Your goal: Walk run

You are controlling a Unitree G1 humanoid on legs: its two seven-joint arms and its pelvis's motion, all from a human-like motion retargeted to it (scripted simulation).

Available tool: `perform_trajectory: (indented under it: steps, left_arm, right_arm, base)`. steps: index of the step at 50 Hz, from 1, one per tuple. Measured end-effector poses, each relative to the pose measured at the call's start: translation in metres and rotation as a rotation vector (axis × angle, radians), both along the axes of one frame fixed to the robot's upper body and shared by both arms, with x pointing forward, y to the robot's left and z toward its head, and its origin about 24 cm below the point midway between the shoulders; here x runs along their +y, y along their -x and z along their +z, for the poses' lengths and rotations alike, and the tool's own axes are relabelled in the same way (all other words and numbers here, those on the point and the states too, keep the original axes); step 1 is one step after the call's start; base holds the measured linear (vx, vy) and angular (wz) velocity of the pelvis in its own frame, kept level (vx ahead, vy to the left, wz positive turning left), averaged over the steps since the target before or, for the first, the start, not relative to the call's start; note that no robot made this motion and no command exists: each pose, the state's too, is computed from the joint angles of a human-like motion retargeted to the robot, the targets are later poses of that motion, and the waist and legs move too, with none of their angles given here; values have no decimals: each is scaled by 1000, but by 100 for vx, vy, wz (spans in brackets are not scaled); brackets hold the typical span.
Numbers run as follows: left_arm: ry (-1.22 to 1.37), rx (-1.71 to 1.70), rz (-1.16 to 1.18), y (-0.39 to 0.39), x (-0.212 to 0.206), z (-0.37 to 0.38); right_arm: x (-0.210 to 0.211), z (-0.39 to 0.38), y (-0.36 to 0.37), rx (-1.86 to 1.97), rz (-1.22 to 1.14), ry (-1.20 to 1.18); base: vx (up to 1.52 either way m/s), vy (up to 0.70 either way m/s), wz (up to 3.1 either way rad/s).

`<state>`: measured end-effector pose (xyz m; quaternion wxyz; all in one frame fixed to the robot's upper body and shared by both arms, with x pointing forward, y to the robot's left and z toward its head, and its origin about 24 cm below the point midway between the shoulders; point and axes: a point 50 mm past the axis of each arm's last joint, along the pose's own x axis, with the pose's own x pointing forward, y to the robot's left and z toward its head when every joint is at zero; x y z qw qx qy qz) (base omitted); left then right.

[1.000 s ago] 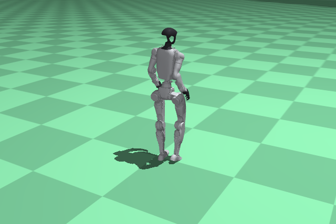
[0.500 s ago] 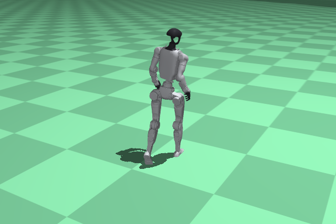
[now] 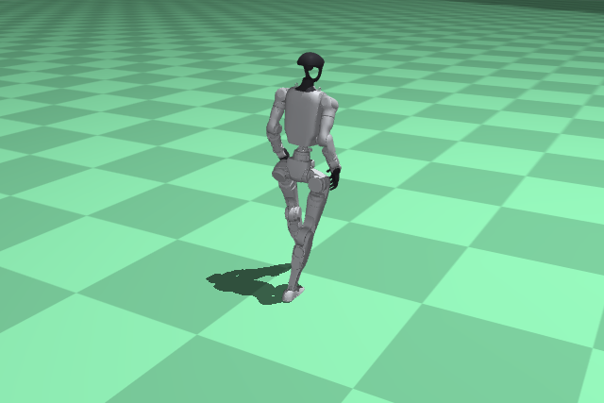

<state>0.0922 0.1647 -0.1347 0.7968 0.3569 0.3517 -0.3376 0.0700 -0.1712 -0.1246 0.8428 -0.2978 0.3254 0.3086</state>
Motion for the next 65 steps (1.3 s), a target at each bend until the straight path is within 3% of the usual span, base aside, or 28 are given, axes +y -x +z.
perform_trajectory:
  steps: [11, 17, 28, 50, 58, 65]
  left_arm:
    - [34, 5, 43, -7, -1, 1]
    - [-7, 39, 13, -5, 8, -2]
    - [-3, 109, 17, 12, 4, -9]
    - [-15, 204, -7, 22, 6, -15]
    - [-66, 86, -83, 8, 11, -7]
    - [-57, 2, -10, 4, 9, -3]
  right_arm:
    - [4, -6, 9, 40, -65, -20]
    - [5, -3, -5, -28, 46, 60]
    - [6, 11, -14, -192, -71, -15]
    - [6, 7, -14, -84, -65, -35]
    - [3, 3, -10, -39, -73, -44]
    - [3, 0, -3, -6, -39, -23]
  base:
    - [82, 12, -21]
    - [71, 8, 17]
    - [56, 2, 40]
    - [62, -14, 32]
    - [59, -22, 23]
    - [47, -15, -38]
